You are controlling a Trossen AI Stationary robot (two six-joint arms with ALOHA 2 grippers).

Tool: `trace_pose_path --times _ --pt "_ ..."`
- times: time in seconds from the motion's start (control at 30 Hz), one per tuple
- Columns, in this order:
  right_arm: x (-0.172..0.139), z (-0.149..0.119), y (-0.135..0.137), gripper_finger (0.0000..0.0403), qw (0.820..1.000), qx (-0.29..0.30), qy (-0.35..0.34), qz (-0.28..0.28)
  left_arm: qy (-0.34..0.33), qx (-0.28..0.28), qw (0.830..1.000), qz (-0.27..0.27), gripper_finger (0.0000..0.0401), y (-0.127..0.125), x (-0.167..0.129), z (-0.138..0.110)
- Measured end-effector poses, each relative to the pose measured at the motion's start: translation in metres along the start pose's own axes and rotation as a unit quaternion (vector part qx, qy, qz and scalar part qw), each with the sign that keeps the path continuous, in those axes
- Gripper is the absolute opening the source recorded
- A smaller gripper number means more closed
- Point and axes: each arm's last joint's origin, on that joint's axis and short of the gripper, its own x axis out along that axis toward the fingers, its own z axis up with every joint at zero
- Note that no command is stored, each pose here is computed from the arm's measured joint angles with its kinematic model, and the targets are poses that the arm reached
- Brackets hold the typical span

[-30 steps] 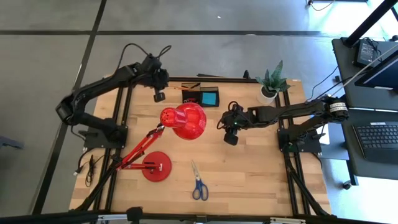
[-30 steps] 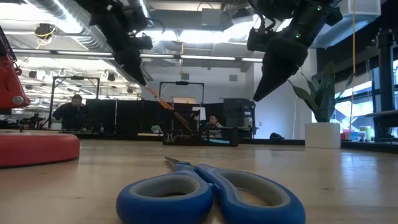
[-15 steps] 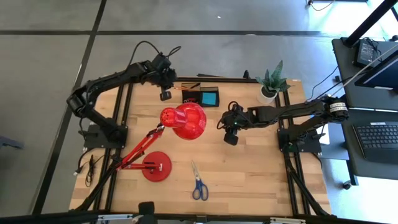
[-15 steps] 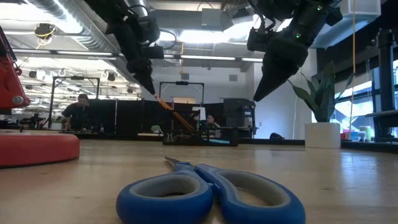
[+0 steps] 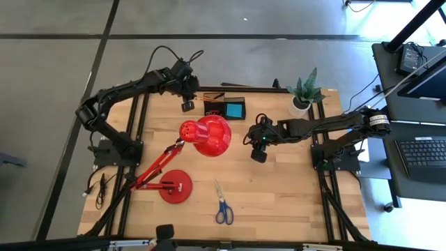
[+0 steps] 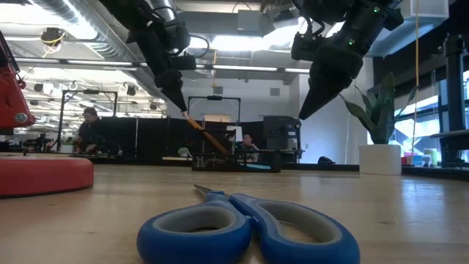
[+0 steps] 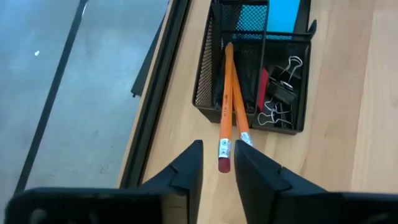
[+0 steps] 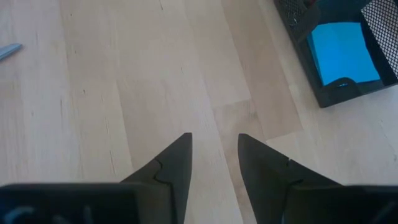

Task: Pick and place office supplies into organizer
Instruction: Put the scissors into the desk organizer

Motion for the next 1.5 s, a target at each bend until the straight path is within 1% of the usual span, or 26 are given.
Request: trace_pose_path --times 0.17,0.3,0.4,0.5,0.63,0.77,0.83,0.93,1.0,1.1,1.2,1.27,1.33,1.43,1.5 --pt "0.0 0.0 0.0 0.0132 1.0 0.001 0.0 0.0 -0.008 0.002 1.0 0.0 0.0105 0.0 -0.006 0.001" --pt "0.0 0.0 0.0 0.0132 1.0 0.001 0.0 0.0 -0.04 0.042 0.998 -0.03 0.011 -0.01 -0.018 0.005" --pt "0.0 0.0 0.0 0.0132 1.0 0.001 0.0 0.0 -0.067 0.079 0.994 -0.046 0.011 -0.024 -0.029 0.013" --pt "0.0 0.0 0.0 0.0132 1.0 0.012 0.0 0.0 -0.082 0.103 0.99 -0.059 0.0108 -0.039 -0.035 0.019" --pt "0.0 0.0 0.001 0.0132 1.0 0.013 0.0 0.001 -0.098 0.129 0.981 -0.107 0.0107 -0.063 -0.034 0.026" --pt "0.0 0.0 0.001 0.0132 1.0 0.017 0.0 0.001 -0.092 0.166 0.971 -0.145 0.0106 -0.095 -0.027 0.025" --pt "0.0 0.0 0.001 0.0132 1.0 0.025 0.0 0.001 -0.094 0.186 0.963 -0.168 0.0107 -0.112 -0.024 0.023" --pt "0.0 0.0 0.002 0.0132 1.0 0.024 0.0 0.002 -0.115 0.234 0.943 -0.208 0.0106 -0.145 -0.016 0.017" --pt "0.0 0.0 0.002 0.0132 1.0 0.025 0.0 0.002 -0.133 0.288 0.922 -0.222 0.0108 -0.168 -0.012 0.011" --pt "0.0 0.0 0.002 0.0132 0.999 0.032 0.0 0.002 -0.169 0.366 0.885 -0.233 0.0112 -0.198 -0.006 -0.001" --pt "0.0 0.0 0.002 0.0132 0.999 0.039 0.0 0.002 -0.224 0.394 0.861 -0.232 0.0117 -0.222 -0.002 -0.01" --pt "0.0 0.0 0.002 0.0132 0.999 0.044 0.0 0.002 -0.258 0.389 0.853 -0.234 0.012 -0.234 0.0 -0.014" --pt "0.0 0.0 0.002 0.0132 0.999 0.05 0.0 0.002 -0.274 0.375 0.853 -0.239 0.0123 -0.241 0.001 -0.018" --pt "0.0 0.0 0.002 0.0132 0.998 0.06 0.0 0.003 -0.264 0.356 0.86 -0.252 0.0125 -0.248 0.007 -0.02" --pt "0.0 0.0 0.002 0.0132 0.998 0.07 0.0 0.004 -0.258 0.355 0.861 -0.256 0.0125 -0.252 0.015 -0.02"
